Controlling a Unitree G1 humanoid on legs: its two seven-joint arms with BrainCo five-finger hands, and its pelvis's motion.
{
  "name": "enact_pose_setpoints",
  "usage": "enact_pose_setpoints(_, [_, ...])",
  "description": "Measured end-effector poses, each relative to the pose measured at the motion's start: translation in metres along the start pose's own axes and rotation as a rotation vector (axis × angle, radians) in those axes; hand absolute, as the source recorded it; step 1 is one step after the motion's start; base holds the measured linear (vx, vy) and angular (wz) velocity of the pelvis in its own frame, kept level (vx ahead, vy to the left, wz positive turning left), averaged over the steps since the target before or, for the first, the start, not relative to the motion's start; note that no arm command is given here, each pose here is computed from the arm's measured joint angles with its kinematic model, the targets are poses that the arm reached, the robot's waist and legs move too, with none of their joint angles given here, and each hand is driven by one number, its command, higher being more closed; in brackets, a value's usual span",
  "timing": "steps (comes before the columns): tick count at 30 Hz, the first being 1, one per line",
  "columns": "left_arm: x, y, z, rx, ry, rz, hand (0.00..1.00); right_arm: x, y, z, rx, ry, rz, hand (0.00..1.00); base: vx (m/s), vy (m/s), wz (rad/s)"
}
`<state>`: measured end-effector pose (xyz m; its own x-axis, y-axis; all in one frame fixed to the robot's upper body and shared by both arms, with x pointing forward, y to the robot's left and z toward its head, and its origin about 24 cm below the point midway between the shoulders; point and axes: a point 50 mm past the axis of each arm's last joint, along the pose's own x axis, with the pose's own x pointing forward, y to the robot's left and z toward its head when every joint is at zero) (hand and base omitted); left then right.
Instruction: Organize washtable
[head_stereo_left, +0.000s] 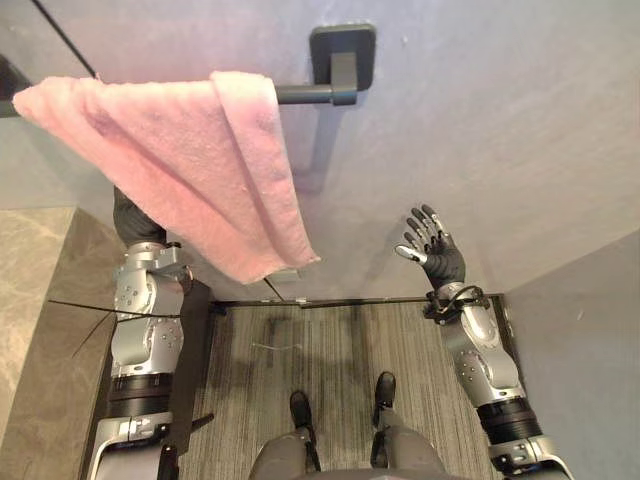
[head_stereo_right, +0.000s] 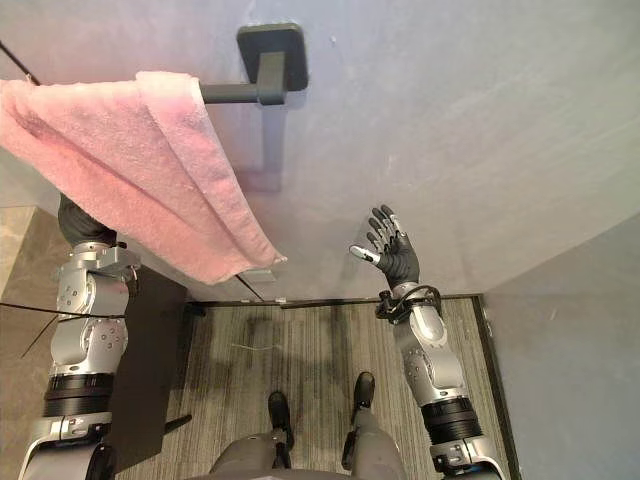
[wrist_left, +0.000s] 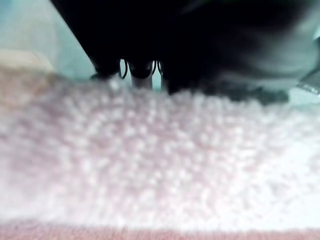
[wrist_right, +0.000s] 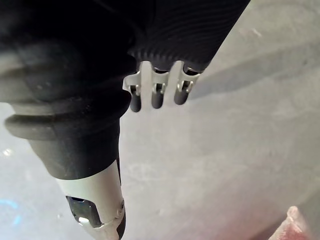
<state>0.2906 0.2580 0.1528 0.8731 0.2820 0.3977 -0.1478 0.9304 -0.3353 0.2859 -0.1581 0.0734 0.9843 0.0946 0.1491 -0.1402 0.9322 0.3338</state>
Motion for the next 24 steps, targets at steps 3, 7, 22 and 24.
enact_pose_setpoints(3, [0.001,0.0,0.0,0.005,0.0,-0.008,1.0,-0.004,-0.003,-0.004,0.002,0.012,-0.015,0.0,0.01,0.015,-0.11])
enact_pose_setpoints(7, [0.0,-0.007,-0.003,0.004,0.013,-0.034,1.0,-0.01,-0.007,-0.009,-0.001,0.03,-0.039,0.0,0.02,0.019,-0.08])
enact_pose_setpoints(22, [-0.013,-0.016,-0.02,-0.045,0.019,-0.018,1.0,-0.021,-0.02,-0.014,0.009,0.037,-0.136,0.0,0.04,0.032,0.0])
enact_pose_setpoints(24, [-0.016,-0.014,-0.021,-0.043,0.019,-0.014,1.0,-0.022,-0.019,-0.015,0.01,0.039,-0.139,0.0,0.05,0.035,0.02])
